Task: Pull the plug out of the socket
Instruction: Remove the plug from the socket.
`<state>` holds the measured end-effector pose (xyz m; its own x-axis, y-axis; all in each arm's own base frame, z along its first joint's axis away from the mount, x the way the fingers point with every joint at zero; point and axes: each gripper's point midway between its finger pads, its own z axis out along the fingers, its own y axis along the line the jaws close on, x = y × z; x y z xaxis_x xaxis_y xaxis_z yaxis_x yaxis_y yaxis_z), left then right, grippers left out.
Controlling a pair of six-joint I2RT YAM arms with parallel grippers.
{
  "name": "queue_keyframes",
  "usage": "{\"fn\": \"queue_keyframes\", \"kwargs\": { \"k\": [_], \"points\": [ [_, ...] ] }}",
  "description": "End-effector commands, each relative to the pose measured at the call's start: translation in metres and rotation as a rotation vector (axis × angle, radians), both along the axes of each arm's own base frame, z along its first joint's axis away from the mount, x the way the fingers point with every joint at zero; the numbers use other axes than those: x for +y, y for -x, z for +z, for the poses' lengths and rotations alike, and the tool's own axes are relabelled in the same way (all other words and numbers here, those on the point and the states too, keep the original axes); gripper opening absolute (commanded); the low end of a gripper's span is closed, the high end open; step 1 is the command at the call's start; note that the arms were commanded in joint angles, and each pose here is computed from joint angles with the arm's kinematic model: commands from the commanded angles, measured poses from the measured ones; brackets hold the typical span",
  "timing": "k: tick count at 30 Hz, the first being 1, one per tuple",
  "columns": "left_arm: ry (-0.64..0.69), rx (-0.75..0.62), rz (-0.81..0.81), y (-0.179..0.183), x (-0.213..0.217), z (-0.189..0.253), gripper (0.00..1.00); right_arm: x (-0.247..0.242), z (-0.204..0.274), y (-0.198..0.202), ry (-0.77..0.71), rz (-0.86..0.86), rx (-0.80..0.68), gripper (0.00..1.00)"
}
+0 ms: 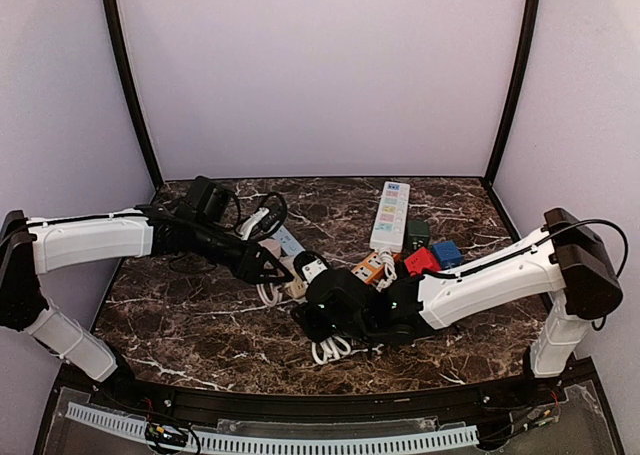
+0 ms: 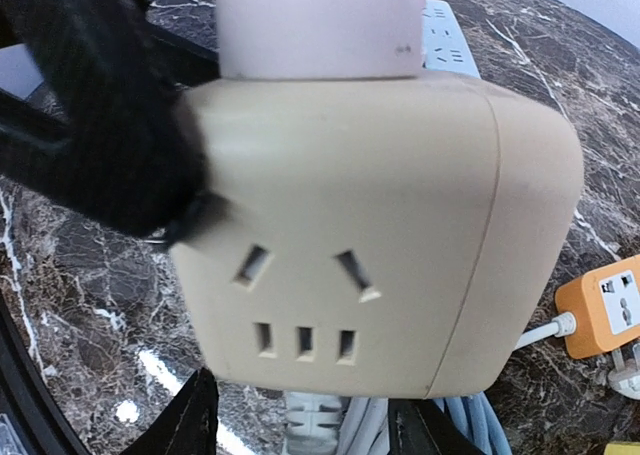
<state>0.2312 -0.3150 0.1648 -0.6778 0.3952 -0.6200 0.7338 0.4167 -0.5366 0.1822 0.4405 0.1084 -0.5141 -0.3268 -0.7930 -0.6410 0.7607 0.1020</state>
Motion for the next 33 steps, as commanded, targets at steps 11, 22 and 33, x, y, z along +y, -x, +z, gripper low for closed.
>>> {"fn": "queue_keyframes", "kwargs": {
  "k": [11, 22, 33],
  "points": [
    [0.120, 0.010, -0.078, 0.008, -0.012, 0.023, 0.01, -0.004, 0.005, -0.020, -0.005, -0.117, -0.133, 0.44],
    [0.105, 0.002, -0.072, 0.004, -0.010, 0.020, 0.01, 0.004, 0.021, -0.022, -0.030, -0.072, -0.199, 0.09],
    [0.058, -0.038, -0.036, -0.004, -0.003, 0.016, 0.01, 0.006, 0.034, 0.005, -0.006, 0.099, -0.271, 0.00]
  ]
}}
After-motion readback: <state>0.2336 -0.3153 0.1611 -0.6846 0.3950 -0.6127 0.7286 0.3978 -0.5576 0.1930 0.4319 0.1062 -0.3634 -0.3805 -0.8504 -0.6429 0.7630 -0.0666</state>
